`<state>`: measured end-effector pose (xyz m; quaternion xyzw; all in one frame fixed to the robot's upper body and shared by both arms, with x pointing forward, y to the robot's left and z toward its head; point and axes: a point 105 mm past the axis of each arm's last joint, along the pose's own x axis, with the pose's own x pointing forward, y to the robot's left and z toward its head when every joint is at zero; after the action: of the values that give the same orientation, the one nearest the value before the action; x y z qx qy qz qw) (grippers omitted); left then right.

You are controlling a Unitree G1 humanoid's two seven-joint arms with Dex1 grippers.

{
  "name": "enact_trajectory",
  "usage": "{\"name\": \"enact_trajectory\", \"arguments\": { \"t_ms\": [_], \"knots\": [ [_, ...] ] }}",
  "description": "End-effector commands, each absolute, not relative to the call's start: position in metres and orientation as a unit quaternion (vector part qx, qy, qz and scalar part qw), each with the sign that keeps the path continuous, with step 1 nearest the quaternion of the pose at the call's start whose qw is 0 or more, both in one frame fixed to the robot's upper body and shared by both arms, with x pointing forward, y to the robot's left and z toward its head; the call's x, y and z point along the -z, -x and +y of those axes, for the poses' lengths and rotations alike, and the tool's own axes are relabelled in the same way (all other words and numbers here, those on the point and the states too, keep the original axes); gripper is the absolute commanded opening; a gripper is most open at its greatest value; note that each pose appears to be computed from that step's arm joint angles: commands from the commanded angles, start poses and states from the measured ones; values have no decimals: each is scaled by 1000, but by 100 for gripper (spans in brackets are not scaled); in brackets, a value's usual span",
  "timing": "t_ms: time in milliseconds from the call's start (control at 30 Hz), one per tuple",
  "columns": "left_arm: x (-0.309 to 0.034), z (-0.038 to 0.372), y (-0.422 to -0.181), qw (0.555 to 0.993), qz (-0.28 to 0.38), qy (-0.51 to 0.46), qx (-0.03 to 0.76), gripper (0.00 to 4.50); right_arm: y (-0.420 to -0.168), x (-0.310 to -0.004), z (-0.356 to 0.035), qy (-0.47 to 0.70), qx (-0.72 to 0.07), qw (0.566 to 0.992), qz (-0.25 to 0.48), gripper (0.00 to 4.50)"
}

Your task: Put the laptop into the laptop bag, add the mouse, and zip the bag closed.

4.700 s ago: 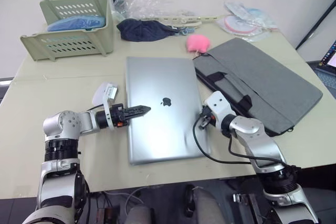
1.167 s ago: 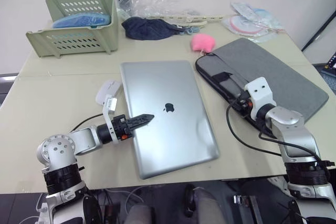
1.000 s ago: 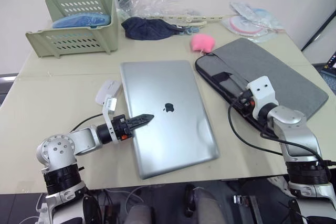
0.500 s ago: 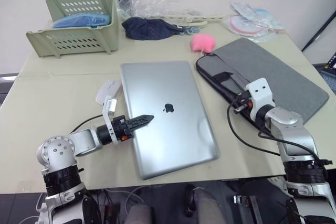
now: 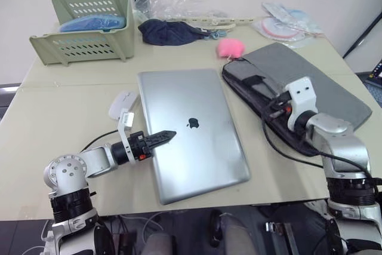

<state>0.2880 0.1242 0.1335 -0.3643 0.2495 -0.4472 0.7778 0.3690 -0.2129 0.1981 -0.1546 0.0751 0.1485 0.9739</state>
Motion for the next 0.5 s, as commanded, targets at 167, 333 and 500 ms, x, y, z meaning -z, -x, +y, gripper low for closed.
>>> {"name": "enact_trajectory", "arguments": {
  "t_ms": [167,333,500],
  "knots": [
    [-131,119,-294,797,261,332,433,41,-355,-251,-204,155,-157,974,40,2],
    [-134,112,-305,799,254,339,426,41,-352,-254,-197,158,-162,973,47,2],
    [-140,104,-314,794,245,363,421,41,-350,-247,-191,153,-165,973,55,2]
  ]
}}
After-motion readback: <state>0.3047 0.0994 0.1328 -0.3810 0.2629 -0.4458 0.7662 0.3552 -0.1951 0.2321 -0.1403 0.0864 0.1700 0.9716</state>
